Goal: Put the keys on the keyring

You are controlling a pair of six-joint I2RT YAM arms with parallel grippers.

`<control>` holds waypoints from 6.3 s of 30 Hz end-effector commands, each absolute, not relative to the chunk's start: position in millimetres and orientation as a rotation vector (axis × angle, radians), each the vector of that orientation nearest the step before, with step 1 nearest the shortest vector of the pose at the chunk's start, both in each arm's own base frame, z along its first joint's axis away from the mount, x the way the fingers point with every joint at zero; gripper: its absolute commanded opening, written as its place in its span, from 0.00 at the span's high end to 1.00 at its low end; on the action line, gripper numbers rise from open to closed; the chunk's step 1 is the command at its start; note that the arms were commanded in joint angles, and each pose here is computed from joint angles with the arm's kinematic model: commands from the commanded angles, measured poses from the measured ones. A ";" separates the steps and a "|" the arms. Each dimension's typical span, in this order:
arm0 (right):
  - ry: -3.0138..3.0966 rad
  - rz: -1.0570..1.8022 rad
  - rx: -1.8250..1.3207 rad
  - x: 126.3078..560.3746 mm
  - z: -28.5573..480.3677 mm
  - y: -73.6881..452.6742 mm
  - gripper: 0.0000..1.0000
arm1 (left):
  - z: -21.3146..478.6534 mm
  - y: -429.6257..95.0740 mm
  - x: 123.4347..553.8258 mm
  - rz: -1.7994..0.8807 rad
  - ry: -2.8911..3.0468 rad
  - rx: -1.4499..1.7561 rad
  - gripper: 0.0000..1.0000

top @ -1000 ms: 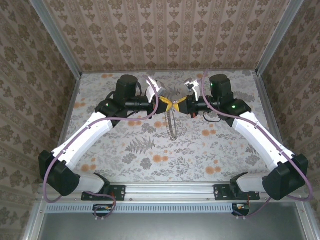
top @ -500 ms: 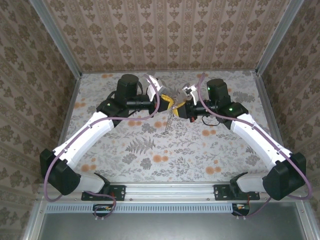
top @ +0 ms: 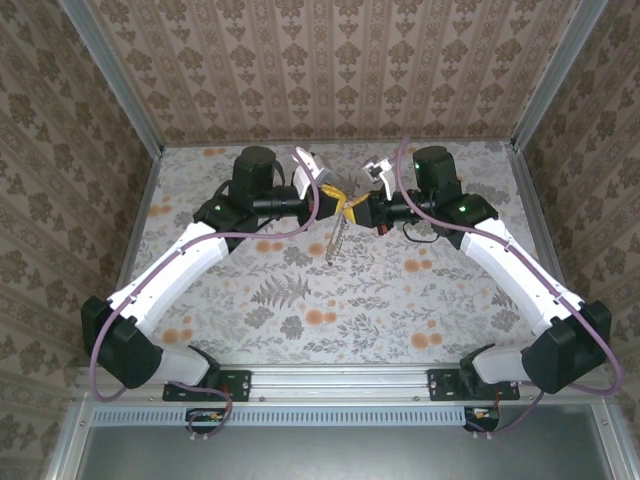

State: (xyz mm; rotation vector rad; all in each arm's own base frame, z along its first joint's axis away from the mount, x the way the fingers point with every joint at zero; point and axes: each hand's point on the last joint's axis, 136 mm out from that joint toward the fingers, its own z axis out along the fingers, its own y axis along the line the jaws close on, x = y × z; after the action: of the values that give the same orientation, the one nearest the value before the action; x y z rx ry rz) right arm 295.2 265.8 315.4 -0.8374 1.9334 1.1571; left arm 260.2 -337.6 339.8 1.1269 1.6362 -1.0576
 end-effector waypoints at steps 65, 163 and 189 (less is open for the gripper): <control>1.849 1.177 -0.840 301.4 353.7 280.5 1.00 | 341.3 -339.5 251.5 -1.091 1.617 1.118 1.00; 2.306 1.185 -0.395 363.3 126.9 263.5 0.42 | 330.4 -161.8 307.7 -0.691 1.842 0.351 0.00; 1.915 -0.245 0.349 374.5 168.6 -16.6 0.00 | 194.0 -5.7 353.1 0.205 1.836 -0.012 0.00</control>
State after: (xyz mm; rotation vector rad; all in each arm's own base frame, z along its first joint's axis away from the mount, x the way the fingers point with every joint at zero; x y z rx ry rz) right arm 372.0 27.1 153.7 0.2745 2.0067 0.0564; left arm 347.2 -26.9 199.8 0.0335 1.8738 0.1004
